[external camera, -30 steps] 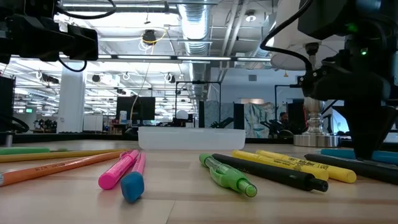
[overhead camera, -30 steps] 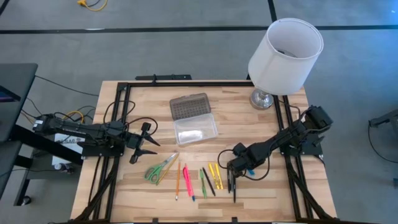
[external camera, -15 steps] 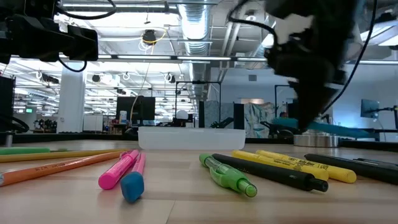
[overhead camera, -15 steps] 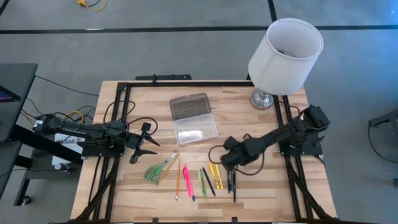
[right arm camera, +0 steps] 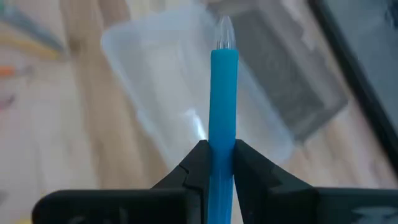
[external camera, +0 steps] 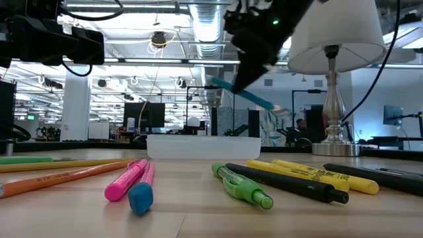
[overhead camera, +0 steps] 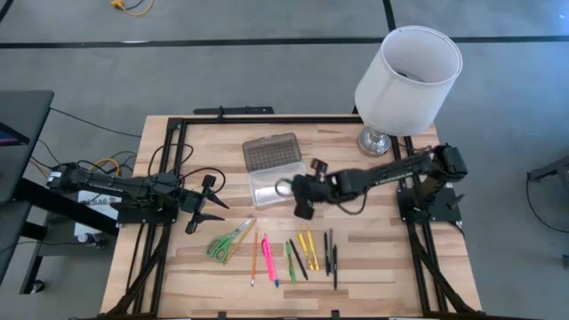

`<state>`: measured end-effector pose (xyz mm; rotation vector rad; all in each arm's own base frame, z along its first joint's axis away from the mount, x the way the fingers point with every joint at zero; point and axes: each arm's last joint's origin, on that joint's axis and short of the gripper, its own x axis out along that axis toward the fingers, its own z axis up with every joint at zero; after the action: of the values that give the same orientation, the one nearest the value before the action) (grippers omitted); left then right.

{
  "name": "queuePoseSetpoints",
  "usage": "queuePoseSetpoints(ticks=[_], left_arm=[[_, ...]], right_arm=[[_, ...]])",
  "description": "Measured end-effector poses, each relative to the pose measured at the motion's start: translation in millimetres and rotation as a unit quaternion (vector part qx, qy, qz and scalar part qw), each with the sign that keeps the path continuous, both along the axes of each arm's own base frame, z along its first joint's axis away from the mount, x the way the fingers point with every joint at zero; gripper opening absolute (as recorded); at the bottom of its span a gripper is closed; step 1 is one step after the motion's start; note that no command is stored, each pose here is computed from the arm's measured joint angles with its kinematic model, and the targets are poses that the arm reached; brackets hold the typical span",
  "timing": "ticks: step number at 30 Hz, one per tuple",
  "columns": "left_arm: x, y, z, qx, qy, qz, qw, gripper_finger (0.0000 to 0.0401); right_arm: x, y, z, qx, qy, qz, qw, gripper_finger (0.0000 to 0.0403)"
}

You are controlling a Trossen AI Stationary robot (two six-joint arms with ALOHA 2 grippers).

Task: Pick & place school supplies into a supply box
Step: Put the blue pen into the transparent supply box

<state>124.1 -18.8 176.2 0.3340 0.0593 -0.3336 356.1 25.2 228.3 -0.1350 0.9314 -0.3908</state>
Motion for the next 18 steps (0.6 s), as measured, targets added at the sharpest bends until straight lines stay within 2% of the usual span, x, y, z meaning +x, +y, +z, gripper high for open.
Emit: queuePoseSetpoints(ticks=[3,9,13,18], left_arm=[[0,0,0,0.0,0.003,0.0,1.0,0.0167],[0,0,-1,-0.006,0.008,0.006,1.0,0.0167],[0,1,-2,-0.005,0.015,0.011,1.0,0.0167],[0,1,-3,-0.008,0.018,0.012,1.0,0.0167]], right_arm=[[12,-18,-3,-0.002,-0.018,0.017,1.0,0.0039],[32,-43,-34,0.005,-0.01,0.049,0.999,0.0044],[37,-49,-53,0.001,0.016,0.048,0.999,0.0044],[38,-52,-59,0.002,0.021,0.045,0.999,0.005]])
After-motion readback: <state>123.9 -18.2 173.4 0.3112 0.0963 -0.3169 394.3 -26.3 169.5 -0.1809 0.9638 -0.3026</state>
